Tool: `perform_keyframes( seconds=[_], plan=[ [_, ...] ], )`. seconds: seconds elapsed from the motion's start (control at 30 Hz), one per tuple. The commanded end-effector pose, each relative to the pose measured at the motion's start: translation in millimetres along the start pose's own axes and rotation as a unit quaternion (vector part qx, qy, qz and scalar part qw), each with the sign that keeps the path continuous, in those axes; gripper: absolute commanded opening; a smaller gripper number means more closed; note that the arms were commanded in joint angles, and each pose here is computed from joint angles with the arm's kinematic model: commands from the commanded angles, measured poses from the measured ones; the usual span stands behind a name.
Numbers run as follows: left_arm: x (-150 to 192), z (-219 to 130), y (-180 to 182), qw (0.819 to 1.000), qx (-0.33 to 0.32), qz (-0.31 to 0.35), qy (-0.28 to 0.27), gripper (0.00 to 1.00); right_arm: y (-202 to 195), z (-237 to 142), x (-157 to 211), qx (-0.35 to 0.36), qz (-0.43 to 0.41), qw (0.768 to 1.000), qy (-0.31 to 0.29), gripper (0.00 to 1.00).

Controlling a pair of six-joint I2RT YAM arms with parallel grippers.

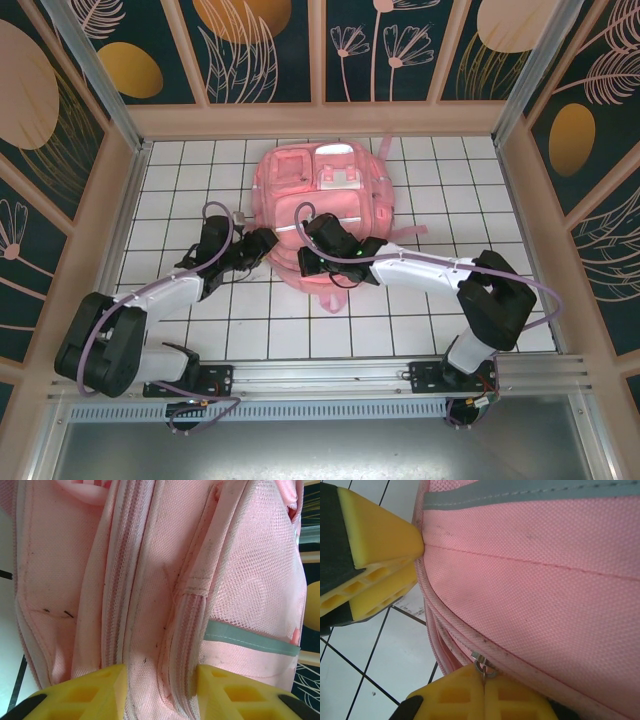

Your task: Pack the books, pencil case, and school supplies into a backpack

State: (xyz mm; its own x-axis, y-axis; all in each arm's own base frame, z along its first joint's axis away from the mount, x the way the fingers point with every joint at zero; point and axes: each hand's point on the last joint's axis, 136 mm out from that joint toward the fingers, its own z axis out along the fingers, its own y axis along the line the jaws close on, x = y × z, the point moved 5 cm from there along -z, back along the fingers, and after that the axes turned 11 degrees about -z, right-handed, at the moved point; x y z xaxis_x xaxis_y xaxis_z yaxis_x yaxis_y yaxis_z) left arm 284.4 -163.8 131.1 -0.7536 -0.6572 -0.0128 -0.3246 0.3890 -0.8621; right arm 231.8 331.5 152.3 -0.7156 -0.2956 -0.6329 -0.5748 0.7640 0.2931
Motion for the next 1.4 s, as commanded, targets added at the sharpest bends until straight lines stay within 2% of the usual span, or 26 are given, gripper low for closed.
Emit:
perform_keyframes(
  seconds=[0.0, 0.23, 0.33, 0.53, 0.63, 0.7, 0.87, 1.0, 1.27, 1.37],
  plan=[
    [1.0, 1.5, -33.3, 0.997, 0.071, 0.029, 0.020, 0.42, 5.9, -2.4, -6.5, -0.007, -0.002, 1.000, -0.013, 0.00],
    [0.9, -0.6, -38.5, 0.995, 0.085, 0.041, 0.018, 0.42, 5.9, -1.4, -5.3, -0.004, -0.001, 1.000, -0.010, 0.00],
    [0.3, -2.0, -38.1, 0.996, 0.077, 0.042, 0.014, 0.33, 6.2, -1.8, -6.8, -0.003, -0.001, 1.000, -0.012, 0.00],
    [0.1, 4.6, -28.9, 0.998, 0.056, 0.032, 0.021, 0.34, 6.4, -2.2, -6.8, -0.001, -0.002, 1.000, -0.011, 0.00],
    [-1.0, 7.8, -23.7, 0.999, 0.042, 0.021, 0.020, 0.24, 5.4, -4.0, -4.1, 0.005, -0.004, 1.000, -0.005, 0.00],
    [-6.2, 5.9, -20.6, 1.000, 0.027, 0.016, -0.004, 0.15, 0.3, -6.2, 2.1, 0.018, -0.016, 1.000, 0.005, 0.00],
    [-14.6, -0.3, -12.5, 0.998, -0.011, 0.027, -0.048, 0.05, -43.5, -25.3, 29.0, 0.134, -0.046, 0.989, 0.045, 0.00],
    [-15.9, -1.4, -9.3, 0.998, -0.018, 0.027, -0.056, 0.03, -76.4, -47.4, 35.5, 0.196, -0.041, 0.978, 0.052, 0.00],
    [-17.9, -3.7, -8.6, 0.997, -0.032, 0.038, -0.064, 0.00, -127.9, -82.9, 16.6, 0.257, -0.006, 0.966, 0.017, 0.00],
    [-17.6, -4.1, -6.4, 0.996, -0.044, 0.053, -0.062, 0.00, -140.0, -87.4, 3.4, 0.257, -0.015, 0.966, 0.003, 0.00]
  ],
)
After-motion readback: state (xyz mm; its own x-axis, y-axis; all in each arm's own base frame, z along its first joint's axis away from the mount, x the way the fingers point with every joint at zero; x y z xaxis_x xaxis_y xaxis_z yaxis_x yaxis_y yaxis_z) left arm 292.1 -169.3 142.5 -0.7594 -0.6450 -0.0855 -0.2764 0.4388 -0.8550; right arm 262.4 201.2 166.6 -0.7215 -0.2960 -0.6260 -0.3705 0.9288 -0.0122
